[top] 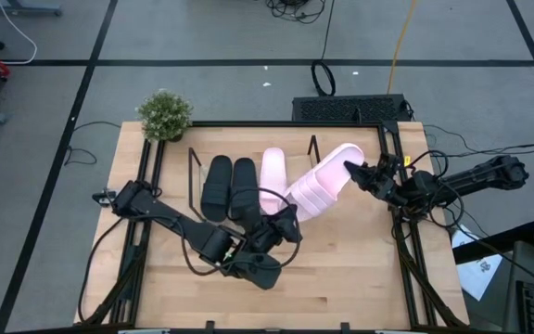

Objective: Pick and place slides into the shelf
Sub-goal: Put the pink pair of slide on the shelf

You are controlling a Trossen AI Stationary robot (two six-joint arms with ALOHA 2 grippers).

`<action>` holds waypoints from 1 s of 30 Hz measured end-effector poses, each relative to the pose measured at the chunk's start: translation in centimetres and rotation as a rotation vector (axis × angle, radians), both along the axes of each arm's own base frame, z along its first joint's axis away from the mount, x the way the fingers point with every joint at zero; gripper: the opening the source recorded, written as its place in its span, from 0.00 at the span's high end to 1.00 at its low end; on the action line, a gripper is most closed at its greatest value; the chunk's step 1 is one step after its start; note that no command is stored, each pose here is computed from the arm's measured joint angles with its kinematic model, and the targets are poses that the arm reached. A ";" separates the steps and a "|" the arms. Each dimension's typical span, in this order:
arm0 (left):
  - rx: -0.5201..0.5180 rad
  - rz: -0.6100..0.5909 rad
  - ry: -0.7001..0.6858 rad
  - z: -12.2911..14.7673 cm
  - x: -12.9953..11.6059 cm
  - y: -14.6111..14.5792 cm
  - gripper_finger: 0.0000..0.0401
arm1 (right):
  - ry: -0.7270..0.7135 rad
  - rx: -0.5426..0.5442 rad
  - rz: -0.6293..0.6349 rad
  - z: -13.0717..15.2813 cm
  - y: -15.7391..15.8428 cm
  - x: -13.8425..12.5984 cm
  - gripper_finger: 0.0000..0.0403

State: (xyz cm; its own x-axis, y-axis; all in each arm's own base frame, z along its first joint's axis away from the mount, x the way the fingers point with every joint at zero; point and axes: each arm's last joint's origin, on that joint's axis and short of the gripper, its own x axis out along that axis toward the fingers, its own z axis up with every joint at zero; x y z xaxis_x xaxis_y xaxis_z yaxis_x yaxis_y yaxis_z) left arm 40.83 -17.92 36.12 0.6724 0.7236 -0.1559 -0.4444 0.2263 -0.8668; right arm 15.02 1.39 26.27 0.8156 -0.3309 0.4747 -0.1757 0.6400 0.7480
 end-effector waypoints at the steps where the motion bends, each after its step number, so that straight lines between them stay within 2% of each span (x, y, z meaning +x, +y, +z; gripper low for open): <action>1: -0.004 -0.001 -0.001 0.0 0.1 0.1 0.89 | 0.001 0.000 0.000 0.0 0.0 0.0 0.87; 6: -0.032 -0.037 -0.011 0.1 0.2 -0.1 0.89 | 0.002 -0.002 0.000 0.0 0.0 0.0 0.87; 12: -0.053 -0.096 -0.044 0.3 -1.0 -2.6 0.89 | 0.012 -0.004 -0.011 -0.1 0.0 0.0 0.87; 19: -0.062 -0.062 -0.089 0.1 -2.9 -4.8 0.89 | -0.014 0.007 -0.018 0.1 -0.3 0.0 0.87; 25: -0.021 -0.060 -0.014 -0.6 -3.3 -4.6 0.89 | -0.051 0.013 0.016 0.3 -0.3 -0.2 0.87; 30: -0.055 -0.069 0.035 -1.2 -3.1 -3.6 0.89 | -0.075 0.014 0.019 0.6 -0.3 -0.4 0.87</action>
State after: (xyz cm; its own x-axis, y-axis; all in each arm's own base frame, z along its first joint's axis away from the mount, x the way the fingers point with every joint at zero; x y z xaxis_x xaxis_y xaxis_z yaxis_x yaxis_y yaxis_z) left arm 37.71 -21.50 34.91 0.7141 0.6651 -0.2185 -0.4595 0.2098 -0.8630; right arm 14.60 1.10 26.86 0.7839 -0.3223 0.5306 -0.2441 0.6258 0.7408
